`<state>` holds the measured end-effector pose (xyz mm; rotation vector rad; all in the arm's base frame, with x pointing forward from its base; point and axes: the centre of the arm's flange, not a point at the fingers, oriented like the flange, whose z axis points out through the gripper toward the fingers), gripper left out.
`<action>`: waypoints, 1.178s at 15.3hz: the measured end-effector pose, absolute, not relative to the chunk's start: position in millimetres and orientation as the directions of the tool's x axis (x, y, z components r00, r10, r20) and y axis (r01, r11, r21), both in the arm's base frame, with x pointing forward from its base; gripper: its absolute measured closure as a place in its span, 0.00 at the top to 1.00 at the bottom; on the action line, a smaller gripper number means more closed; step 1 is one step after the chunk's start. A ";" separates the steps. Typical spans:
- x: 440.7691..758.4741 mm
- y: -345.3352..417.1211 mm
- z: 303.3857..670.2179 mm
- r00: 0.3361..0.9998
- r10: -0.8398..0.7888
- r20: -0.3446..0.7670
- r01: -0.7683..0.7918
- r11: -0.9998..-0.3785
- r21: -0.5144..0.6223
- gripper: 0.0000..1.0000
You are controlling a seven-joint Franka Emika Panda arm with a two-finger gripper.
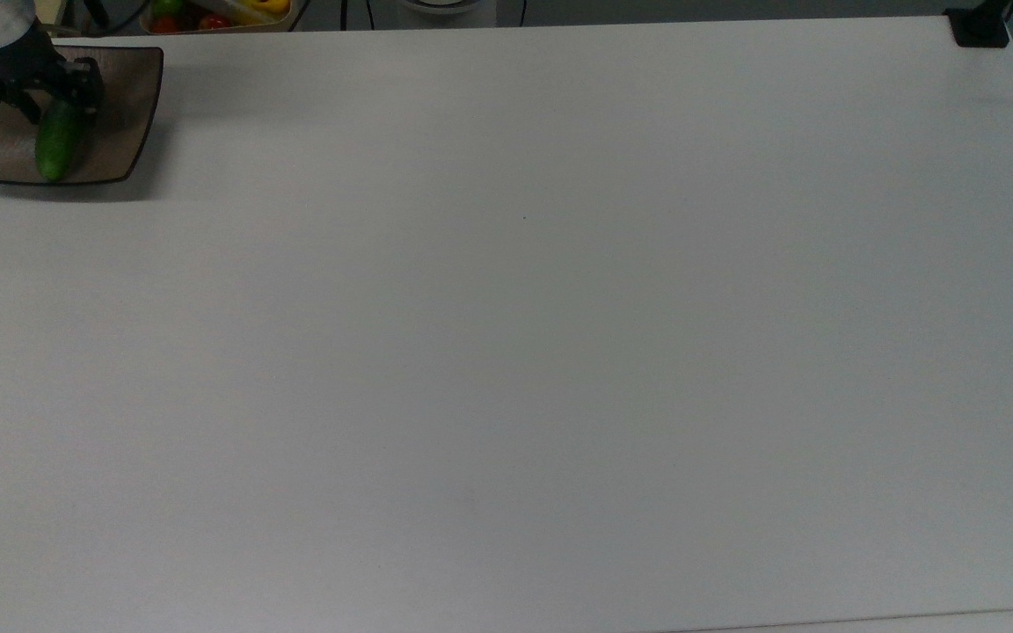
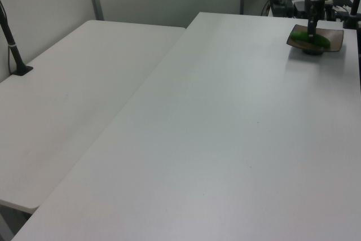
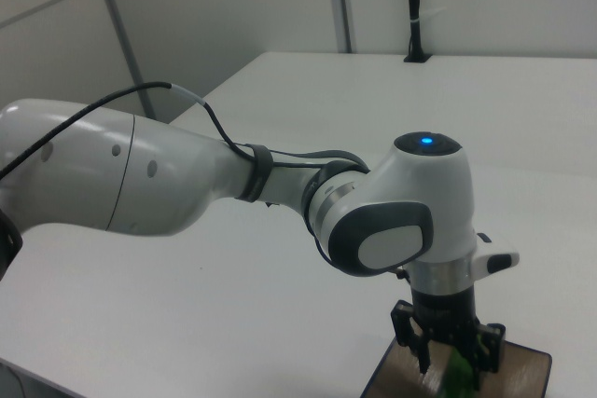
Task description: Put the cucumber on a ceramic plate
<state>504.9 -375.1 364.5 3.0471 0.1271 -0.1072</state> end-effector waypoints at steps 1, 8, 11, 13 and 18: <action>504.8 -375.5 365.5 0.994 0.079 -0.072 0.086 -0.992 0.088 0.81; 505.4 -347.7 462.6 0.994 0.096 -0.043 0.098 -0.994 0.057 1.00; 509.6 -290.4 556.0 0.999 0.037 0.020 0.036 -0.999 0.034 1.00; 508.7 -263.4 580.1 0.998 -0.040 0.049 -0.040 -0.999 0.006 1.00; 513.0 -184.8 630.3 0.988 -0.090 0.126 -0.088 -0.996 -0.021 1.00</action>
